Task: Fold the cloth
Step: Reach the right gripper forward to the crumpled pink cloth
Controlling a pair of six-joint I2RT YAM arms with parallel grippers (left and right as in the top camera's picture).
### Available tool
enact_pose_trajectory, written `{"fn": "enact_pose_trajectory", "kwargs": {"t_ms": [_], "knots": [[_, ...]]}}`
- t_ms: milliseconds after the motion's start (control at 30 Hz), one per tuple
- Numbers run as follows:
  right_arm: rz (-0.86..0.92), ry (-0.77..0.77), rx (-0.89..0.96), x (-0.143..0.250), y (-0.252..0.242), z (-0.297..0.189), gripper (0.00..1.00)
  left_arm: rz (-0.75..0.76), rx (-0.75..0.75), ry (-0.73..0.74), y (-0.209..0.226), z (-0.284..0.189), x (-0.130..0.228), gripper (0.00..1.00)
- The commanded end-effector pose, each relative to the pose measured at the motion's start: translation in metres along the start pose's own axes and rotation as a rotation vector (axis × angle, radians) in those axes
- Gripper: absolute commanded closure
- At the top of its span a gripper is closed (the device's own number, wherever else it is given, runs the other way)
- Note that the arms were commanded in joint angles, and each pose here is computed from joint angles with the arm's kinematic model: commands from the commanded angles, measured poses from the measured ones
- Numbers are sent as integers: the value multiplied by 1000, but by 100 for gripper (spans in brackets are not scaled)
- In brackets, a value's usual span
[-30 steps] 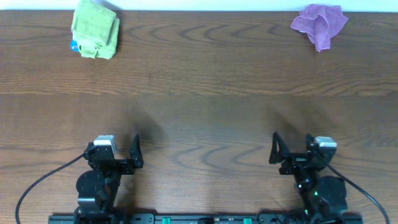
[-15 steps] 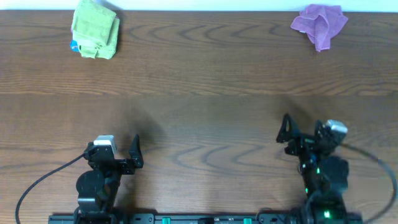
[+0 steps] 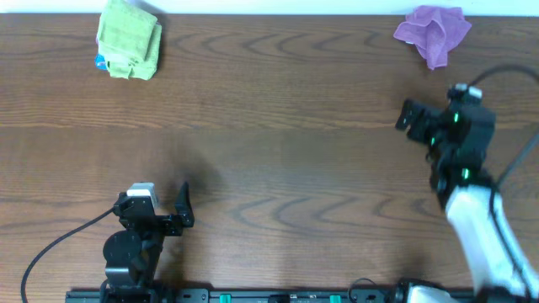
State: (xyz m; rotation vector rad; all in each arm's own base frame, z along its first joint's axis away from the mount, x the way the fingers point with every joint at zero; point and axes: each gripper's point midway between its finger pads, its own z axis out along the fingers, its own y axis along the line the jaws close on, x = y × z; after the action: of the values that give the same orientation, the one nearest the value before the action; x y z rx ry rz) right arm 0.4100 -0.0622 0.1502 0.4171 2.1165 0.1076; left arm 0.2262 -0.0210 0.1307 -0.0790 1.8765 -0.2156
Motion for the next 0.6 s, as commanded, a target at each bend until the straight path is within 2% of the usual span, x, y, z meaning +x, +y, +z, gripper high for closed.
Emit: {"fn": "enact_pose_trajectory", "kwargs": {"t_ms": [0,267,567], "knots": [[-43,18,20,-19,-10,33,1,-12,-9,22,3,3,10,5],[-72,38,54,-50,-31,119,1,-12,-9,22,3,3,10,5],[-64,25,72,-62,-50,206,5,-12,-9,22,3,3,10,5]]}}
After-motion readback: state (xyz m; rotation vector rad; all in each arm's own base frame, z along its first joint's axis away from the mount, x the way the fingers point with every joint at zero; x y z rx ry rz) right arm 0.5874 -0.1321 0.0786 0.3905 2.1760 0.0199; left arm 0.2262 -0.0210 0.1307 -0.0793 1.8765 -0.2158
